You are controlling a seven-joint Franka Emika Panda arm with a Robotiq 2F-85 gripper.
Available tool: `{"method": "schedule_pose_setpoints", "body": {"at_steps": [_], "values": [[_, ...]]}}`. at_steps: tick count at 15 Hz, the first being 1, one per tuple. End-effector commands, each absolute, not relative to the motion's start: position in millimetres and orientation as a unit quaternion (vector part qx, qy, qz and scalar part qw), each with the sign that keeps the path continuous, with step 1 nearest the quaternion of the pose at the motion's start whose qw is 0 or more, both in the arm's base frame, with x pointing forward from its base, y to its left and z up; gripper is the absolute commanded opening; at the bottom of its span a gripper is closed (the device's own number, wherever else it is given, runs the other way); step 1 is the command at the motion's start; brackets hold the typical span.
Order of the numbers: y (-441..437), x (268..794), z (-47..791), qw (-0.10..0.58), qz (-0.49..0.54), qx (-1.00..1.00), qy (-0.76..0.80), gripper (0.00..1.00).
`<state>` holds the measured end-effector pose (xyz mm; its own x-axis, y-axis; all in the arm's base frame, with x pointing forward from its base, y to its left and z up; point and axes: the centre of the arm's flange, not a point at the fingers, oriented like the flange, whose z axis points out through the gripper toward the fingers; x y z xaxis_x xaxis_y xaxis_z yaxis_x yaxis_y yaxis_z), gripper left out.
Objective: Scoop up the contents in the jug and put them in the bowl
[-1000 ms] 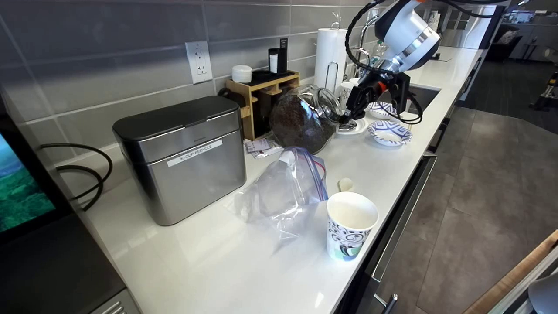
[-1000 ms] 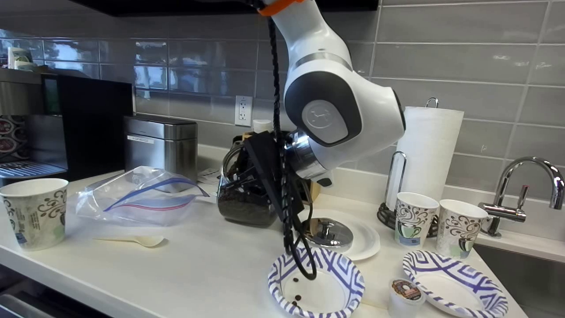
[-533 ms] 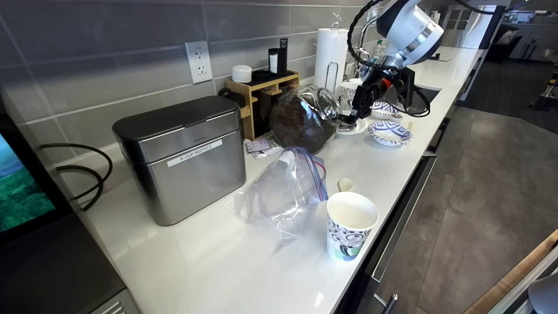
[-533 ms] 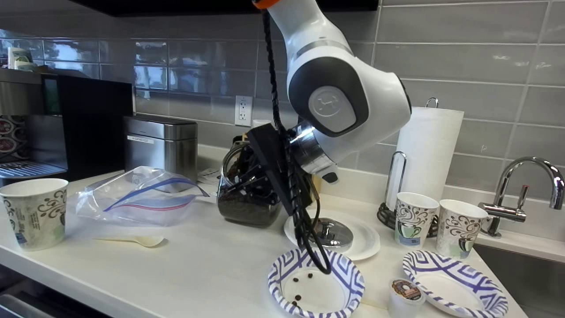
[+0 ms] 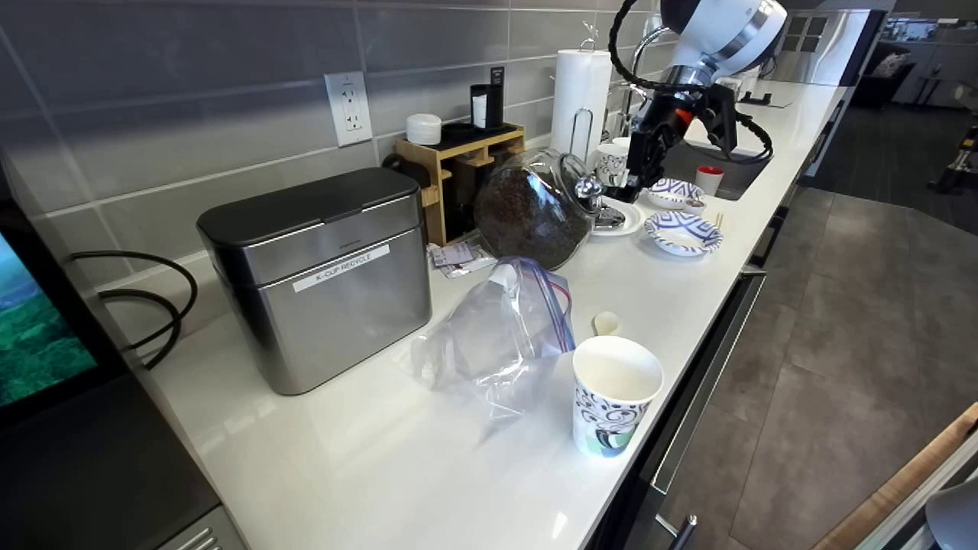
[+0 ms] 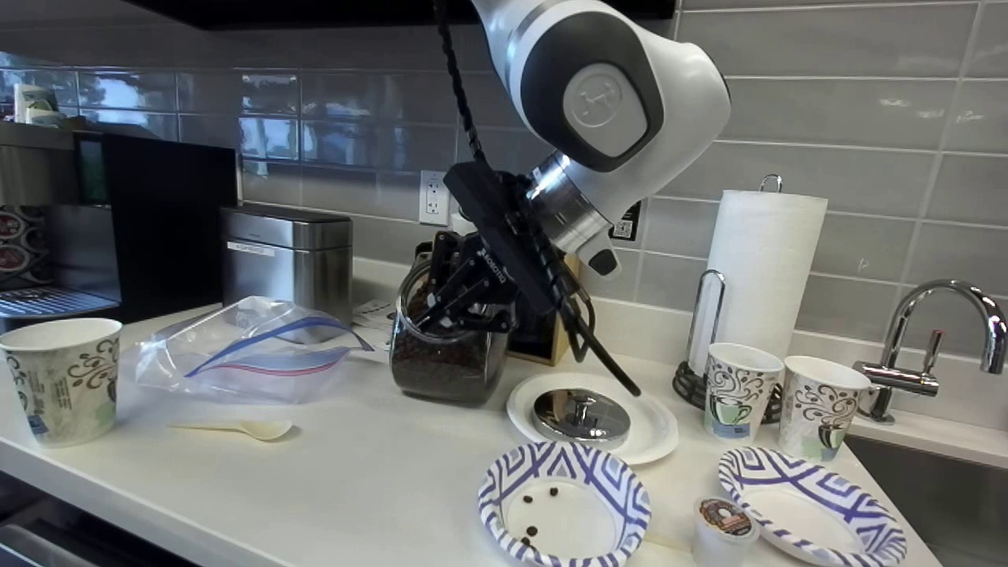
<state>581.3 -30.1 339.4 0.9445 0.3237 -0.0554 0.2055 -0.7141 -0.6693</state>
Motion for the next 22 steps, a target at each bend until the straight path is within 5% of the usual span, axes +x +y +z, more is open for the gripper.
{"method": "schedule_pose_setpoints", "body": {"at_steps": [1, 22], "values": [[-22.1, 593.2, 349.9, 0.301, 0.104, -0.936, -0.147, 0.01], [-0.1, 634.4, 348.2, 0.263, 0.107, -0.915, -0.286, 0.01]]}}
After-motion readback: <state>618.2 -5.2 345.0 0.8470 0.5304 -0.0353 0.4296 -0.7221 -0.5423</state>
